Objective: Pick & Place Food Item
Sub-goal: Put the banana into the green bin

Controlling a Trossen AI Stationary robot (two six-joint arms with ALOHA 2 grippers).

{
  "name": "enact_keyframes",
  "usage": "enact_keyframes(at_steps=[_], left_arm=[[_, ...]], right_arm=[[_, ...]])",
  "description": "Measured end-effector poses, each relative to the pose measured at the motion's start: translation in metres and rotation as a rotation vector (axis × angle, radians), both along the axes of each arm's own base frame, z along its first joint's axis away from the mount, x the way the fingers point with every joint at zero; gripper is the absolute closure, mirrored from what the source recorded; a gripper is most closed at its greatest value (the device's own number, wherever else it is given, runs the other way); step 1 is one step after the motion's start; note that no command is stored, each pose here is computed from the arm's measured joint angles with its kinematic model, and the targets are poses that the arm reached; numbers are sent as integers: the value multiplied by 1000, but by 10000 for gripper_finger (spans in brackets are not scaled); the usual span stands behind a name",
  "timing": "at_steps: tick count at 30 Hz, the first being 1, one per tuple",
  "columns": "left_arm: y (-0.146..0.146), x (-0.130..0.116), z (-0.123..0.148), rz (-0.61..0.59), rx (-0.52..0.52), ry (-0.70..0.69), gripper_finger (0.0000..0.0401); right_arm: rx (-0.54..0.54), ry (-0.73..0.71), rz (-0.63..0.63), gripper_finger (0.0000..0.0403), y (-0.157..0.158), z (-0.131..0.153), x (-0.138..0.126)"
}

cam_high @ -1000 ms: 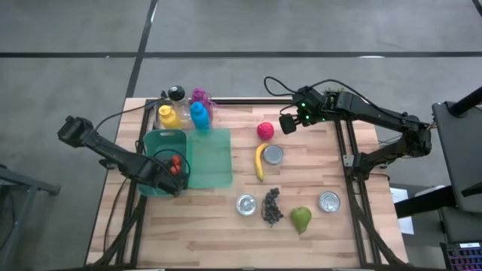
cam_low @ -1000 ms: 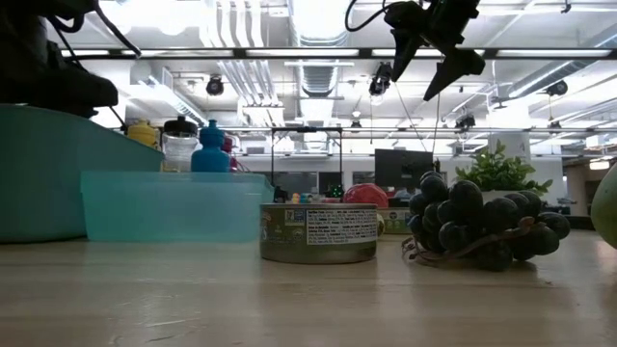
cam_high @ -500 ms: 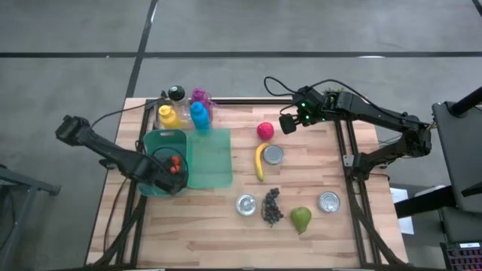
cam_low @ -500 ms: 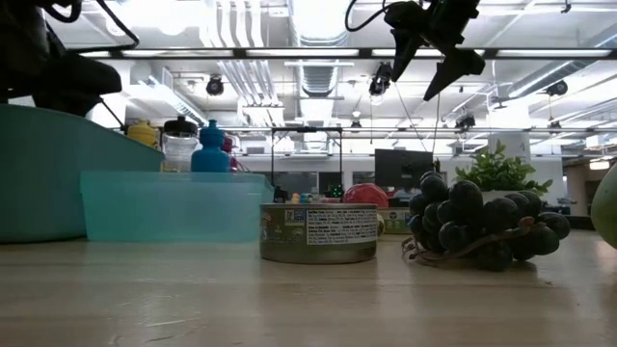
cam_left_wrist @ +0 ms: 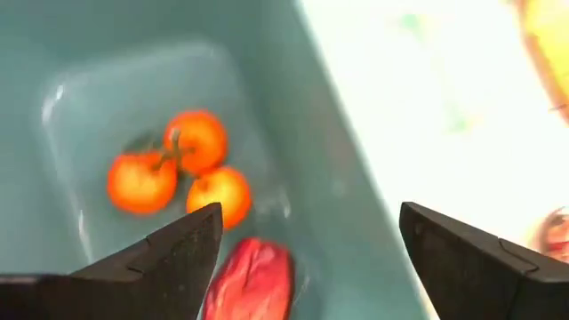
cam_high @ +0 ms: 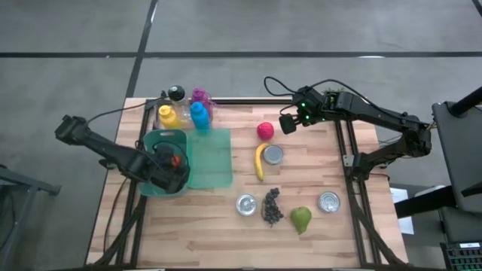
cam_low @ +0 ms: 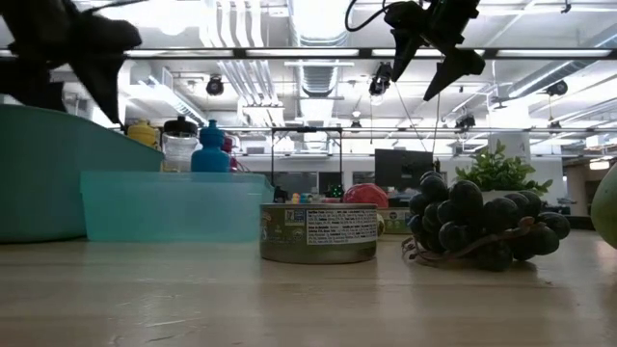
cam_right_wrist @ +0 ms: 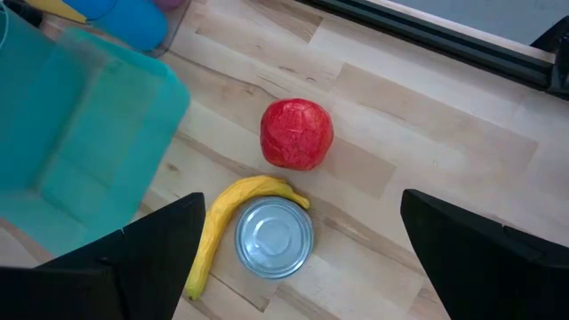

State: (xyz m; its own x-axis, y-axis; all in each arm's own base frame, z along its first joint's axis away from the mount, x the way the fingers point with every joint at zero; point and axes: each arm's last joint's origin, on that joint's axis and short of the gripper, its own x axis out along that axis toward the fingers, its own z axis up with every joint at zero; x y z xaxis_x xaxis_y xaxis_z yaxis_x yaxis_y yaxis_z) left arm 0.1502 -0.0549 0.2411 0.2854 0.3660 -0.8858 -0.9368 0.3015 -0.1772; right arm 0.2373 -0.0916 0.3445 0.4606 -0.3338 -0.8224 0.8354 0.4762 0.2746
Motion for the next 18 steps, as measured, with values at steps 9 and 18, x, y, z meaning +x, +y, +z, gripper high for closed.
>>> enact_keyframes(at_steps=[9,18], left_arm=[[0,7,22,17,1,-87,53],[5,21,35,153,-66,-133,54]], right_arm=[[0,0,0,25,0,0,0],[0,0,0,25,0,0,0]])
